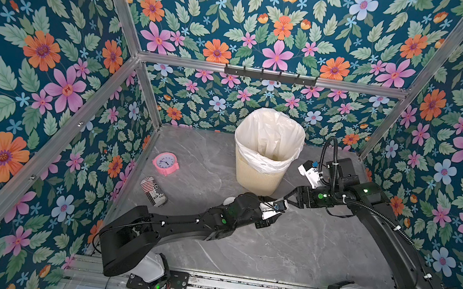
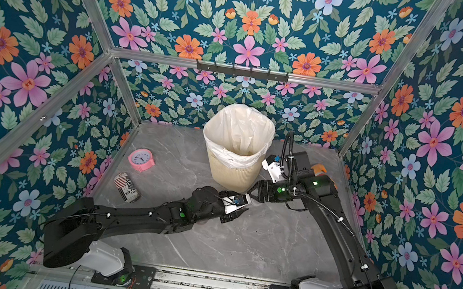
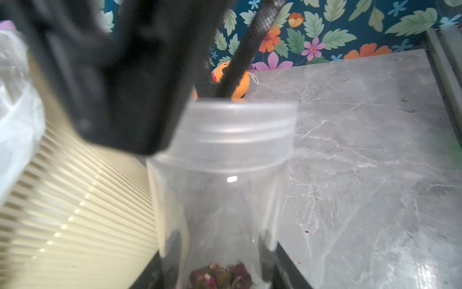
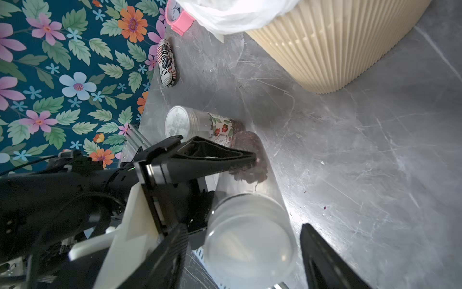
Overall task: Empty the moldy dried flower tea in the jars
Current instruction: Unscrew the lid from the jar.
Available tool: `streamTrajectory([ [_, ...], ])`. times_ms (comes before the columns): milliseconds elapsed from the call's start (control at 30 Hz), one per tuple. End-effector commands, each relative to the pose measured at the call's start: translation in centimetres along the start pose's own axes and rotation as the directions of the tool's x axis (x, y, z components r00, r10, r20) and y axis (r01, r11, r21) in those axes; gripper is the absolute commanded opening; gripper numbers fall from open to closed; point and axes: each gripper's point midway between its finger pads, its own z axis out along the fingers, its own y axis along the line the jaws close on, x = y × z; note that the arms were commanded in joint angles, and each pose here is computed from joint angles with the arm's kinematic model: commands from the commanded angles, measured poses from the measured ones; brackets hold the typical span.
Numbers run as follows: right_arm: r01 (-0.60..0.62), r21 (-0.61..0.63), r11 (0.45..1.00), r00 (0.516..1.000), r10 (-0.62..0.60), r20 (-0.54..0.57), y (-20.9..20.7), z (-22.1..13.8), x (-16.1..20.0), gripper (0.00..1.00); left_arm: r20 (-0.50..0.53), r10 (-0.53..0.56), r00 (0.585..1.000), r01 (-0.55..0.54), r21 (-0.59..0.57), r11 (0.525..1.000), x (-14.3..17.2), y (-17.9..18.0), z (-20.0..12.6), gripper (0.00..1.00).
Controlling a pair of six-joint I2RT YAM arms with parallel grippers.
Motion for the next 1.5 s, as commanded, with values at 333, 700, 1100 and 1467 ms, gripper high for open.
streamTrajectory([
  [333,-0.037,-0.018,0.999,0.999,0.036,-0.036,0.4,0.5,0.3,0.57,0.039,-0.02,0.999,0.021,-0.036,0.999,-1.4,0.9,-0.2,0.5],
  [700,0.282,-0.102,0.954,0.957,-0.287,-0.033,1.8,-0.9,4.1,0.55,0.059,0.02,0.998,-0.04,0.35,0.936,-2.9,-5.1,-2.5,0.5],
  [1100,0.591,-0.096,0.801,0.806,-0.581,0.115,2.9,-1.5,6.3,0.57,0.059,-0.023,0.998,-0.017,0.598,0.801,-4.4,-8.3,-4.5,0.5],
  [1467,0.373,-0.067,0.925,0.928,-0.374,0.004,2.3,-1.8,4.9,0.87,0.094,-0.037,0.995,0.005,0.32,0.947,-3.5,-4.2,-2.1,0.5],
])
